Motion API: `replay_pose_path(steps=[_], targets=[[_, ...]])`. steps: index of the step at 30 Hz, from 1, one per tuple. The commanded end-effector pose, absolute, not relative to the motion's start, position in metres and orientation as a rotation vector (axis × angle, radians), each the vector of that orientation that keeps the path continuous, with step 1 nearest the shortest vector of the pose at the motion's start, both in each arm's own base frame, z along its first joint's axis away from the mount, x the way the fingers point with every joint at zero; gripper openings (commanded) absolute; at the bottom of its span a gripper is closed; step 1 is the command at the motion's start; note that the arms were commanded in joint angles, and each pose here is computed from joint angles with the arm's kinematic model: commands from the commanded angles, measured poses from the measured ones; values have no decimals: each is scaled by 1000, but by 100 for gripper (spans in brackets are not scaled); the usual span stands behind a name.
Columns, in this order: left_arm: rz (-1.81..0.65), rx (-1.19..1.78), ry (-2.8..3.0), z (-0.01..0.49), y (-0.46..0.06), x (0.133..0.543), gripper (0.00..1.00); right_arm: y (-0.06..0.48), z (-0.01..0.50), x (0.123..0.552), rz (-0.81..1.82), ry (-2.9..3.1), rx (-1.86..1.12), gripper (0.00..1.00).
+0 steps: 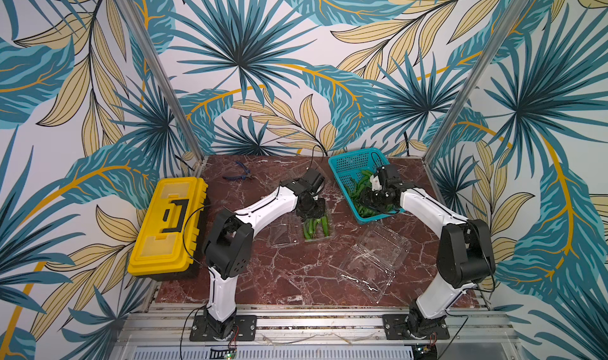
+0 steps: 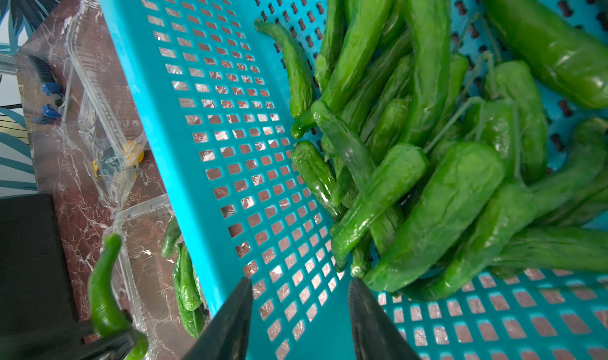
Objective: Take small green peppers out of containers
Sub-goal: Pick up the green pepper from the packing box, then place the green pepper in the basket.
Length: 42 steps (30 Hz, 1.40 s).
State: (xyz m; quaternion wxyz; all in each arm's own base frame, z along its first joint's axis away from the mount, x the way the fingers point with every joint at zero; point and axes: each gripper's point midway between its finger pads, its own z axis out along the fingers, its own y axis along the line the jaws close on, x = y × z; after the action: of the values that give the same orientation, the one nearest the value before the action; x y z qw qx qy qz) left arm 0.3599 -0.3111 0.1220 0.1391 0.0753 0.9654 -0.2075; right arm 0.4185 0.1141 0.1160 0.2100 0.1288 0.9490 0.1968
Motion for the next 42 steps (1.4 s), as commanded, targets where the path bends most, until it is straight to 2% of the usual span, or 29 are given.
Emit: replay_pose_path(steps=[1,4,8,11,14,16,18,21,24,27,31,34,37,42], targets=[[-691,374,2668,170,-333,354,0,111,134,415,520,2620,374,49],[-749,468,2538,210,-356,369,0,106,139,414,482,2618,385,49],[-791,504,2399,242,-392,412,0,93,141,413,396,2610,434,49],[-855,486,2321,254,-422,443,0,88,145,411,372,2592,459,48],[-917,435,2290,245,-446,469,2,83,149,408,345,2573,473,49],[-932,410,2283,238,-454,478,10,81,152,407,342,2562,471,49],[-925,396,2275,232,-456,483,35,82,153,404,350,2560,459,49],[-932,411,2237,238,-458,484,62,81,153,400,347,2554,452,49],[-921,433,2184,253,-453,482,71,85,155,397,365,2548,427,49],[-869,415,2128,277,-436,479,78,97,163,395,385,2537,335,49],[-821,288,2144,294,-391,468,79,139,177,389,468,2520,86,49],[-761,93,2180,280,-335,461,79,185,172,376,525,2551,-116,49],[-641,-145,2248,244,-268,453,79,228,150,361,565,2635,-272,49],[-531,-315,2350,185,-208,435,79,280,108,349,568,2738,-439,48]])
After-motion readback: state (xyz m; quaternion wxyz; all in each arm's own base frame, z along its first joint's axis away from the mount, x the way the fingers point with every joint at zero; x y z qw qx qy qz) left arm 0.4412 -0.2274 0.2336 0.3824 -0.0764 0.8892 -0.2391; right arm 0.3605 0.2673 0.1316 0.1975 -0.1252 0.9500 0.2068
